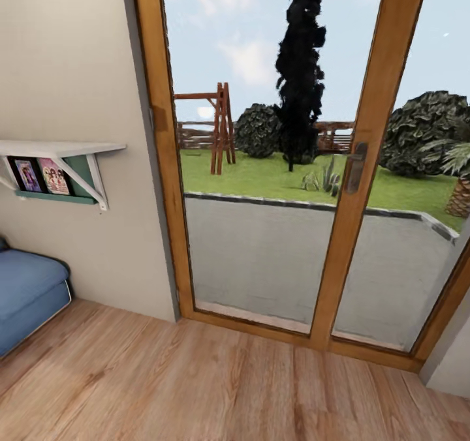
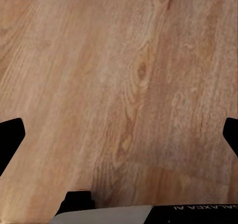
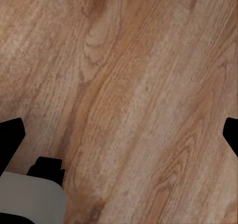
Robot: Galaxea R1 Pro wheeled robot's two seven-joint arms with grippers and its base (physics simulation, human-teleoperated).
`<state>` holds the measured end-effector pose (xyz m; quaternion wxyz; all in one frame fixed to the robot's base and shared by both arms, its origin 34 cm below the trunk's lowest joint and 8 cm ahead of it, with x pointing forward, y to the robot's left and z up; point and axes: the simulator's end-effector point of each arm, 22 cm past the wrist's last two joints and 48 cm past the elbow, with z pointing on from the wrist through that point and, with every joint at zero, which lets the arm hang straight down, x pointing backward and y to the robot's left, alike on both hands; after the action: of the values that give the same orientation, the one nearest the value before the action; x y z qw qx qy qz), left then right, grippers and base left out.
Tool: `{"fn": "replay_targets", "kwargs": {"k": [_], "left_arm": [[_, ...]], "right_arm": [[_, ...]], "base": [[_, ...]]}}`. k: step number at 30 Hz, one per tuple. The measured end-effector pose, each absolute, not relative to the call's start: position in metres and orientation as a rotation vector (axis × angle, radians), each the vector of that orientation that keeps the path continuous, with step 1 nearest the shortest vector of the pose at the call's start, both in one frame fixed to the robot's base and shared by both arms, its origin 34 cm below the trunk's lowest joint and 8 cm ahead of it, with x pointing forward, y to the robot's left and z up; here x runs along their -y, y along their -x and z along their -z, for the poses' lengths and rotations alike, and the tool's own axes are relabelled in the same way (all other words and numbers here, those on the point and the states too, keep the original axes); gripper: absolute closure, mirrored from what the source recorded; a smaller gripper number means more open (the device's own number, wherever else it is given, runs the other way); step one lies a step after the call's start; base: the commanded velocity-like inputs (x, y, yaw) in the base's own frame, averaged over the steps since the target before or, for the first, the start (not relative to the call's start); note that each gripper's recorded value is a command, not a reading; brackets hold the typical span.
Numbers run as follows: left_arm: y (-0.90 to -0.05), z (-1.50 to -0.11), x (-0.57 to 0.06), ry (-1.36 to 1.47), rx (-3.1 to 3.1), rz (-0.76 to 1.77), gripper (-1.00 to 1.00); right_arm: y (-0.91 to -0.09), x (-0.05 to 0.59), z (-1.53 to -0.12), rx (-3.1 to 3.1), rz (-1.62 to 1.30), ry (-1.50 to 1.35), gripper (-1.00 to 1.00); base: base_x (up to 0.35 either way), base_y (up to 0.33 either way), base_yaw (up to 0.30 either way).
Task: Turn on the radio receiver that's on the table in the living room.
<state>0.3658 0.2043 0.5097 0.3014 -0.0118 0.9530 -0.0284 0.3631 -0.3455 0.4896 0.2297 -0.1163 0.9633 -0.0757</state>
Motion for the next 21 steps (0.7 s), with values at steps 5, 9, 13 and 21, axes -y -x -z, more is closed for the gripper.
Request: {"fn": "replay_targets", "kwargs": {"k": [5, 9, 13, 21], "left_arm": [[-0.3658, -0.5098, -0.2036, 0.032, -2.528, 0.077, -1.0], [-0.3658, -0.5098, -0.2033, 0.032, -2.528, 0.077, -1.0], [-0.3658, -0.5098, -0.2033, 0.032, -2.528, 0.077, -1.0], [-0.3658, -0.5098, -0.2032, 0.032, -2.528, 0.077, -1.0]], "right_arm": [[-0.3631, 0.3455, -0.4896, -2.651, 0.208, 0.32, -1.0], [-0.3631, 0.3455, -0.4896, -2.651, 0.208, 0.32, -1.0], [-0.363, 0.3455, -0.4896, -2.651, 0.208, 0.32, -1.0], [-0.3631, 0.3455, -0.4896, -2.651, 0.208, 0.32, -1.0]], "base": [[-0.225, 0.148, 0.296], [-0.267, 0.16, 0.297], [-0.273, 0.161, 0.296], [-0.274, 0.156, 0.296]]}}
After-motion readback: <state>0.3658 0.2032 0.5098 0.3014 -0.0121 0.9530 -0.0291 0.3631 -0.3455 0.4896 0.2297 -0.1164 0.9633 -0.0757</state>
